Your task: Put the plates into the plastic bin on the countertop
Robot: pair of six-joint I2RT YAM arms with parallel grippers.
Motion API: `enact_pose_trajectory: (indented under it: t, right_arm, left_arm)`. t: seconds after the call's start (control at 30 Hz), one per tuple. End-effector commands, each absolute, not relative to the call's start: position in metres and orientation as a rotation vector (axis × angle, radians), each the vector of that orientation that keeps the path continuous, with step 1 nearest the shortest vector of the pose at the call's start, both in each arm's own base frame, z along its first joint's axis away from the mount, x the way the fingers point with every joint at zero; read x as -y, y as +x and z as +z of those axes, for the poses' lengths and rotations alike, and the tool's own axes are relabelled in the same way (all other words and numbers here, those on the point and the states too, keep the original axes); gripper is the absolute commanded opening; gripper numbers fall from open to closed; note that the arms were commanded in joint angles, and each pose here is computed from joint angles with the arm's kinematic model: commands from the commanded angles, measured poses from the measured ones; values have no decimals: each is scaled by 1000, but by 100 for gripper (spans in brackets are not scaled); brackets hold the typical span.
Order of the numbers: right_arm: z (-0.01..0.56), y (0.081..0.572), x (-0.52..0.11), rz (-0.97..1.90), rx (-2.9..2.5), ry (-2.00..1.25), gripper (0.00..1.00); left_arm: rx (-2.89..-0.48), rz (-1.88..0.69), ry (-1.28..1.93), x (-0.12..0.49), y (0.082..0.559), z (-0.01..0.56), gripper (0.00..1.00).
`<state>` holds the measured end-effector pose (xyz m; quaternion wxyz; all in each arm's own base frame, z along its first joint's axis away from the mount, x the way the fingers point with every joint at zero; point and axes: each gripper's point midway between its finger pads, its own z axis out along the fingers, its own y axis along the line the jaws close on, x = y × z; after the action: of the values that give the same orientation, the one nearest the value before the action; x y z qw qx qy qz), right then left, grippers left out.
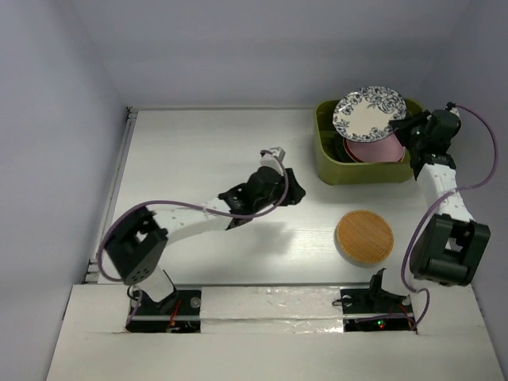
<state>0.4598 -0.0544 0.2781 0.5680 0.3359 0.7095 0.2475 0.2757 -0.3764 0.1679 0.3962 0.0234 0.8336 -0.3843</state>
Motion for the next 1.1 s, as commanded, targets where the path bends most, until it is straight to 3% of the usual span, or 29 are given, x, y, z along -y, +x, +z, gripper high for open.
enact_pose_trajectory:
  t: [0.0,0.37,0.4,0.43,0.47,0.53,0.57,0.67,1.07]
  right_arm:
    - [325,478,68,629,-1547,752,0]
    - [259,497,110,522,-1637,904,0]
    - [253,495,112,507,-1642,922,4]
    - [249,492,114,489,-1648,943,9]
    - [245,490,117,472,-1646,960,33]
    - [237,482,123,422,-1639,1001,59]
    - [234,480,125,406,-1641,1011,81]
    - [235,469,125,380,-1633,1015,97]
    - [268,425,116,350,-1557,980,100]
  left_arm:
    - [-2077,-946,191,414,272,173,43]
    - [-2270,-1001,493,508,248,97,60]
    - [-2295,-994,508,510,247,83,62]
    - [-2293,-1005,532,516,243,83,62]
    - [-2297,-1008,541,518,243,81,63]
    - [-2320,-998,564,523,239,69,63]
    - [-2329,-1009,579,525,236,65,63]
    - [-2352,-1034,615,530,231,53,63]
    - [-2394,-1042,724,544,202,22,57]
